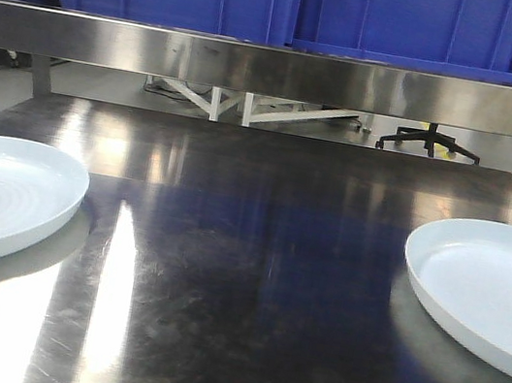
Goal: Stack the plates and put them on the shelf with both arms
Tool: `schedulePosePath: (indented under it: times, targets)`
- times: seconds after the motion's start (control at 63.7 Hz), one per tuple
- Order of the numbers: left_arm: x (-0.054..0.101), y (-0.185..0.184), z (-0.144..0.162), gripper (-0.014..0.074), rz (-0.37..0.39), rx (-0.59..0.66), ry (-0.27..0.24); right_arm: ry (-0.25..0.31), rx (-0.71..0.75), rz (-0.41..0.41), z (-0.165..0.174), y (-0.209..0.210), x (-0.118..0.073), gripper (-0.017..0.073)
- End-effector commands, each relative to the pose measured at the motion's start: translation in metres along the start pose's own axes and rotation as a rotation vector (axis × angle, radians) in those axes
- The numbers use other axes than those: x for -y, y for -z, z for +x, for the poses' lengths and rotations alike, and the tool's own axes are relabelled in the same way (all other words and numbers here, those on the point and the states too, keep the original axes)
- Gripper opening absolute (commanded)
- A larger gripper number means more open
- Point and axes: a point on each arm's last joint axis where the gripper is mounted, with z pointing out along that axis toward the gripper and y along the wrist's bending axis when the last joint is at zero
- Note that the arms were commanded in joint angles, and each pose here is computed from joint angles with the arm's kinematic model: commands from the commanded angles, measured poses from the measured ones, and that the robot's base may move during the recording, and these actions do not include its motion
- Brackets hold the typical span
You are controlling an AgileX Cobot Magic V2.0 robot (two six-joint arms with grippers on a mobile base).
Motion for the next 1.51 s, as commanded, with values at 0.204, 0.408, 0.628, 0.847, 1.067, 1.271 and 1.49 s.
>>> schedulePosePath:
  times: [0.204,0.408,0.628,0.847,1.067,1.271,1.49]
  targets:
    - [-0.002,-0.061,-0.089,0.009,-0.052,-0.271,-0.051,0.007,0.103,-0.023,-0.009,0.002,-0.002,0.0056]
    - [0.004,-0.098,-0.09,0.009,-0.023,-0.301,-0.037,0.007,0.103,-0.023,-0.009,0.002,-0.002,0.0056]
    - [0.006,-0.1,-0.087,0.009,-0.012,-0.327,-0.011,0.007,0.103,-0.023,-0.009,0.002,-0.002,0.0056]
    - [0.006,-0.1,-0.089,0.009,-0.007,-0.306,-0.007,0.007,0.103,-0.023,-0.009,0.002,-0.002,0.0056]
    - [0.006,-0.099,-0.085,0.009,-0.014,-0.352,-0.007,0.007,0.103,-0.023,-0.009,0.002,-0.002,0.0056]
    - [0.006,-0.1,-0.087,0.009,-0.01,-0.326,-0.006,0.007,0.103,-0.023,-0.009,0.002,-0.002,0.0056]
    - [0.007,-0.1,-0.088,0.009,0.002,-0.323,0.017,0.012,0.101,-0.02,-0.009,0.002,-0.002,0.0056]
